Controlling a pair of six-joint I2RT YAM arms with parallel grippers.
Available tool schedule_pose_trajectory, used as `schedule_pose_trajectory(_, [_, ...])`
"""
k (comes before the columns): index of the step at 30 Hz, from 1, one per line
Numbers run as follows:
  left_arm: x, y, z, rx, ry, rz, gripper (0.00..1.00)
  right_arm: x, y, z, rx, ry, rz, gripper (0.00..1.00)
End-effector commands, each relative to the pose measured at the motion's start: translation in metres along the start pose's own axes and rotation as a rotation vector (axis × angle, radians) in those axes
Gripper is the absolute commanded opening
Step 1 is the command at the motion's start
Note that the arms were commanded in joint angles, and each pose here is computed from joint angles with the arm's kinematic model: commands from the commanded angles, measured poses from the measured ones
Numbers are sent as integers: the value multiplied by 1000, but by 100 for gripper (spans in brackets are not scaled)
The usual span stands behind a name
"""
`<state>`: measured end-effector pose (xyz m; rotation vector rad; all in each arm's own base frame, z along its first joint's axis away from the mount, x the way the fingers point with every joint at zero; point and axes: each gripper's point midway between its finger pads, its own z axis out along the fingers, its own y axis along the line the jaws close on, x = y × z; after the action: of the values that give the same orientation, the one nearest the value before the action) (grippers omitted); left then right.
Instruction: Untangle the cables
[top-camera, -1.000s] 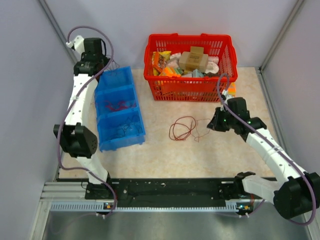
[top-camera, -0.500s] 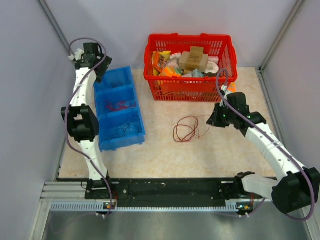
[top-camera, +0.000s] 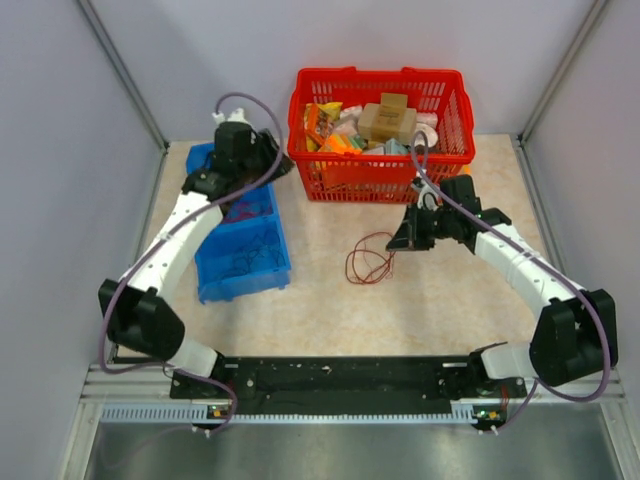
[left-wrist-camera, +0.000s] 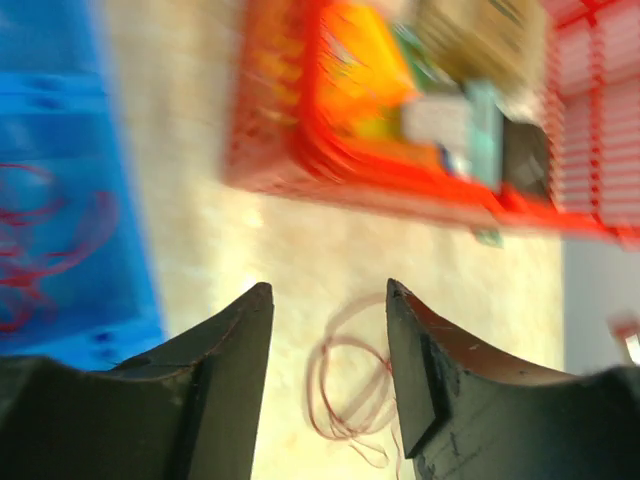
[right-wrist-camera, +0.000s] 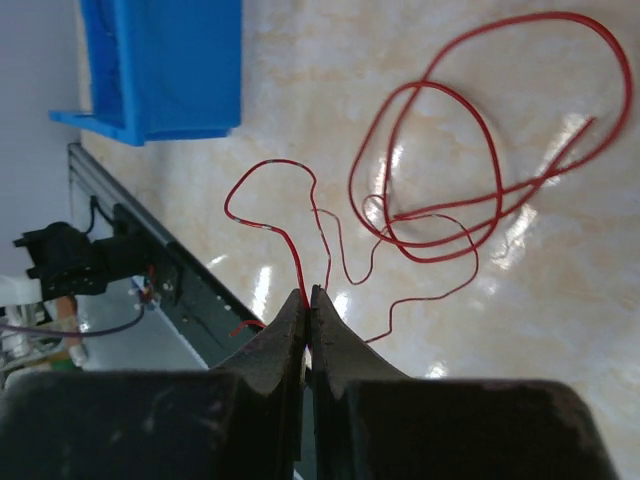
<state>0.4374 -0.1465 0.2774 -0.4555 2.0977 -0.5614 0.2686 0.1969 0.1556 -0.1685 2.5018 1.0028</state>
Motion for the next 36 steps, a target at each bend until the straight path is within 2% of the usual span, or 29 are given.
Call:
schedule_pose_trajectory(1, [38, -84, -47, 411, 2, 190, 51, -40, 61, -12, -245, -71, -90, 0])
schedule_pose_trajectory(4, [78, -114, -71, 590, 76, 275, 53, -49, 75, -21, -281, -89, -104, 0])
schedule_pose_trajectory(8, [131, -145, -89, 754, 246, 381, 72, -55, 94, -33, -339, -101, -114, 0])
schedule_pose_trajectory(11, [156, -159, -96, 808, 298, 461, 73, -61, 107, -42, -376, -113, -118, 0])
schedule_pose_trajectory(13, [164, -164, -96, 821, 316, 474, 66, -64, 113, -48, -390, -124, -122, 0])
schedule_pose_trajectory(17, [165, -171, -95, 833, 321, 482, 57, -73, 131, -64, -429, -159, -148, 0])
schedule_pose_trajectory(21, [153, -172, -96, 808, 273, 523, 48, -81, 142, -76, -448, -194, -177, 0])
schedule_pose_trajectory(27, [146, -174, -102, 809, 267, 573, 44, -82, 150, -83, -476, -205, -197, 0])
schedule_pose_trajectory(29, [137, -171, -102, 783, 237, 607, 49, -82, 151, -83, -479, -203, -198, 0])
schedule_pose_trajectory(33, [119, -169, -107, 780, 155, 712, 68, -80, 154, -83, -504, -183, -210, 0])
schedule_pose_trajectory(36, [122, -173, -104, 797, 179, 766, 69, -78, 158, -85, -533, -164, -223, 0])
